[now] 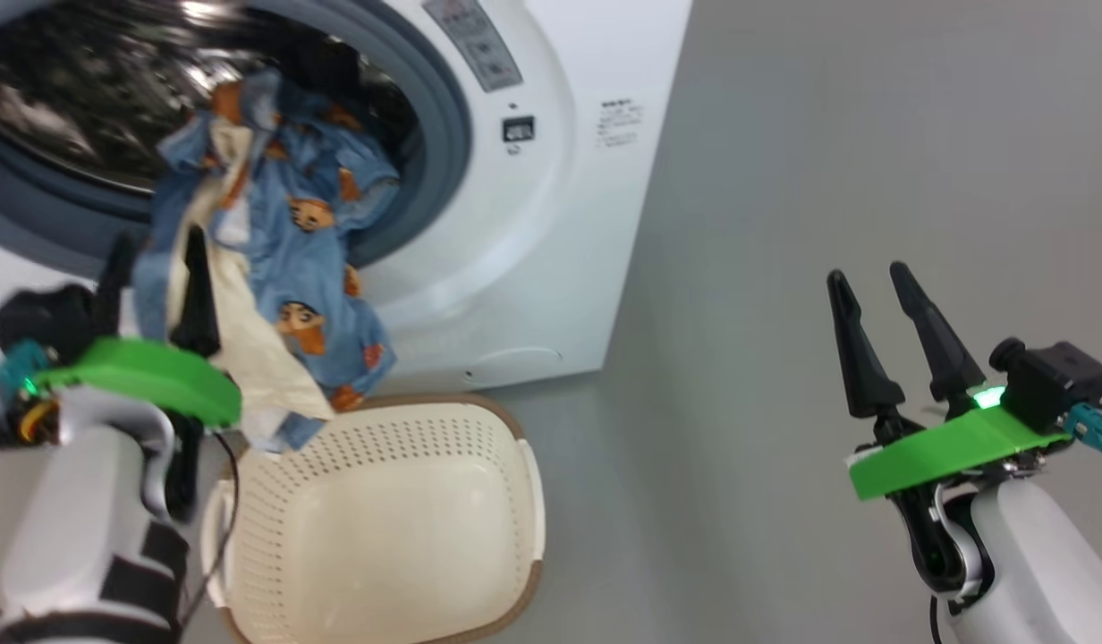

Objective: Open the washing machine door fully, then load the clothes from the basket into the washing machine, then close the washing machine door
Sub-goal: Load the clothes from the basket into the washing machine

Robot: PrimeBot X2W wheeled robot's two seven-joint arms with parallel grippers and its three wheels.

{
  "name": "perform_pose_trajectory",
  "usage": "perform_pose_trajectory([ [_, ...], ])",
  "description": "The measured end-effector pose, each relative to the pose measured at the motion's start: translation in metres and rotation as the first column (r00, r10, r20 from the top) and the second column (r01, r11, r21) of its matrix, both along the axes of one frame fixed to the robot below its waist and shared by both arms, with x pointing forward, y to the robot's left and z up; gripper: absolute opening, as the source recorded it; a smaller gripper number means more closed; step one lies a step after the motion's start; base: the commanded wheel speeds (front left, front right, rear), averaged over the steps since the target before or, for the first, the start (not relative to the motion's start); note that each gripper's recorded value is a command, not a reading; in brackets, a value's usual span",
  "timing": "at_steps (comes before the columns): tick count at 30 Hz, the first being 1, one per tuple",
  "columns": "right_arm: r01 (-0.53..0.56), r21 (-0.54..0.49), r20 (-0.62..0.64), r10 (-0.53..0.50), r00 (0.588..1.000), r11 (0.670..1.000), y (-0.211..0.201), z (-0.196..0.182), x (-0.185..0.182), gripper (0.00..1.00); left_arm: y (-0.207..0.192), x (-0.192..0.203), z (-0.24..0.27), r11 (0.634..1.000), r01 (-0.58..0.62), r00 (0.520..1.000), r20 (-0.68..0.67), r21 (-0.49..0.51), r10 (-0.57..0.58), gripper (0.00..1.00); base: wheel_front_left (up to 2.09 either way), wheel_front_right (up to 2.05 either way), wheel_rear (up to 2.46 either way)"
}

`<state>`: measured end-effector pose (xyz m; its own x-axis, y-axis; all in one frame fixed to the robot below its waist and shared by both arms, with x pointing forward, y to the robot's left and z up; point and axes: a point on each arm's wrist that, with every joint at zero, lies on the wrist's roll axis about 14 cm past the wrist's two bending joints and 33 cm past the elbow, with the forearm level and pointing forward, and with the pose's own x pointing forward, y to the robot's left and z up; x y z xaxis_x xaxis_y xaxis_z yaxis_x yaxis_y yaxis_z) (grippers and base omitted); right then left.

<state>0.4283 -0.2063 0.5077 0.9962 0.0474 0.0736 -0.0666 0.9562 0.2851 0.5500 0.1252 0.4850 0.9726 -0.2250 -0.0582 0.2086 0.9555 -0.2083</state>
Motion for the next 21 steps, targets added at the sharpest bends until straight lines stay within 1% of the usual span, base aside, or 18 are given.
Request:
perform_pose_trajectory([
  [11, -0.062, 0.025, 0.042, 0.061, 0.997, 0.998, 0.021, 0.016, -0.004, 1.00, 0.032, -0.054, 0.010, 0.998, -0.066, 0.997, 0.050, -0.006, 0.066, 1.00, 0.00, 0.00, 0.00],
  [19, -0.087, 0.029, 0.051, 0.086, 0.995, 0.996, 0.029, 0.020, -0.014, 1.00, 0.051, -0.097, 0.007, 0.995, -0.102, 0.993, 0.060, 0.007, 0.102, 1.00, 0.00, 0.00, 0.00],
  [21, -0.090, 0.026, 0.050, 0.089, 0.995, 0.996, 0.029, 0.020, -0.016, 1.00, 0.054, -0.105, 0.007, 0.993, -0.111, 0.992, 0.068, 0.024, 0.110, 1.00, 0.00, 0.00, 0.00],
])
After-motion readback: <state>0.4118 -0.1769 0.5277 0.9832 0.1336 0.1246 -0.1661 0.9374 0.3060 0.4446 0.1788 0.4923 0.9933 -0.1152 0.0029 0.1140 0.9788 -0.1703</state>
